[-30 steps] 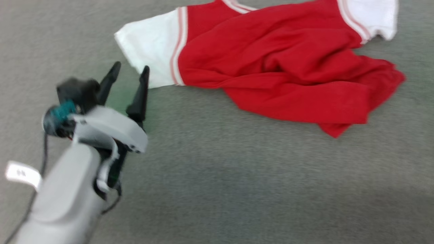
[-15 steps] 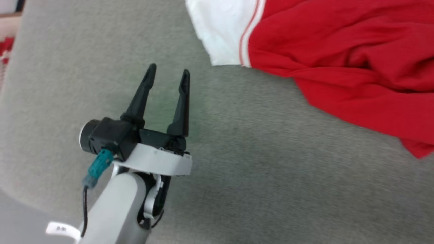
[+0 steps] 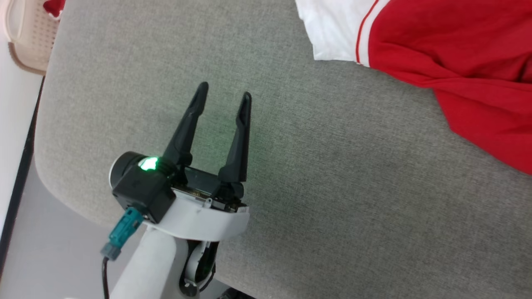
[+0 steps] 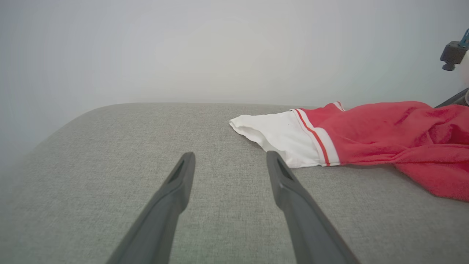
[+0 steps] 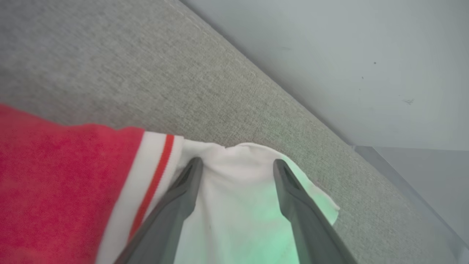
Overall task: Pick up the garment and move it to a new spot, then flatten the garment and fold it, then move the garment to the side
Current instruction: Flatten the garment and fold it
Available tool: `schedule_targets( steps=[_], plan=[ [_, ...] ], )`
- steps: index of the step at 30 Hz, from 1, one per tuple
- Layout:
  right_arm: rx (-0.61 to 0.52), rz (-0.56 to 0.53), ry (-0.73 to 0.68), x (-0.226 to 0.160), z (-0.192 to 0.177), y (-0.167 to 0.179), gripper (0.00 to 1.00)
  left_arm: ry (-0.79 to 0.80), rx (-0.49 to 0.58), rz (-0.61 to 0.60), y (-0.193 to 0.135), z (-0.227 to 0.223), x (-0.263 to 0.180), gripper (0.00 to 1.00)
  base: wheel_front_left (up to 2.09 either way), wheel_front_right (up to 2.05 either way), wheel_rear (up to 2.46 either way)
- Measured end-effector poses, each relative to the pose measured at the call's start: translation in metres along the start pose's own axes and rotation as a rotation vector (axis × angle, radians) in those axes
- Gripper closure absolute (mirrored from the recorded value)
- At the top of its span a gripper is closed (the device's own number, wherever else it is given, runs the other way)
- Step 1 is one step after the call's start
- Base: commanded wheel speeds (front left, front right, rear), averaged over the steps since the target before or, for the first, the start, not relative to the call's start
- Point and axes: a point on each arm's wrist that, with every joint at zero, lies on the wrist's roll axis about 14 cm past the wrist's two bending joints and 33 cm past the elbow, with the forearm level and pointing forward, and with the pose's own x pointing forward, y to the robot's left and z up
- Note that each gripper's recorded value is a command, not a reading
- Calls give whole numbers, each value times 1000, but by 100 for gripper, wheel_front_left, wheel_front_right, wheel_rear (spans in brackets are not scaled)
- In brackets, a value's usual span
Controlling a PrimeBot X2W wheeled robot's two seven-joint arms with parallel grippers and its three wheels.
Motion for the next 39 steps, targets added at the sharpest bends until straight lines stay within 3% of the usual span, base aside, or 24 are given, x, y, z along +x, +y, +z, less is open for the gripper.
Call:
schedule_targets(
  steps=[2, 3, 5, 6, 10, 16, 22, 32, 39],
  plan=[
    [19, 18, 3, 8, 1, 3, 0, 8, 5, 2, 2, -3, -1, 0, 0, 0, 0],
    [26, 25, 5, 11, 0, 4, 25, 11, 9, 1, 3, -4, -1, 0, 0, 0, 0],
    [31, 36, 8, 13, 0, 5, 96, 11, 25, 0, 5, -4, 0, 0, 0, 0, 0],
    [30, 36, 7, 13, -1, 5, 100, 9, 28, -9, 5, -4, 0, 0, 0, 0, 0],
    [21, 43, -7, 11, -1, 6, 100, -7, 98, -110, -3, 1, 12, 0, 0, 0, 0],
    [29, 36, -19, 8, -2, -1, 100, -54, 256, -334, -31, 35, 73, 0, 0, 0, 0],
    [15, 28, -34, 8, -2, -5, 100, 190, 286, -506, -64, 15, 130, 0, 0, 0, 0],
    [25, 30, -43, 17, -6, -11, 100, 667, 281, -534, -69, -38, 174, 0, 0, 0, 0],
    [12, 30, -51, 22, -5, -11, 100, 864, 252, -547, -80, -68, 180, 0, 0, 0, 0]
  ],
)
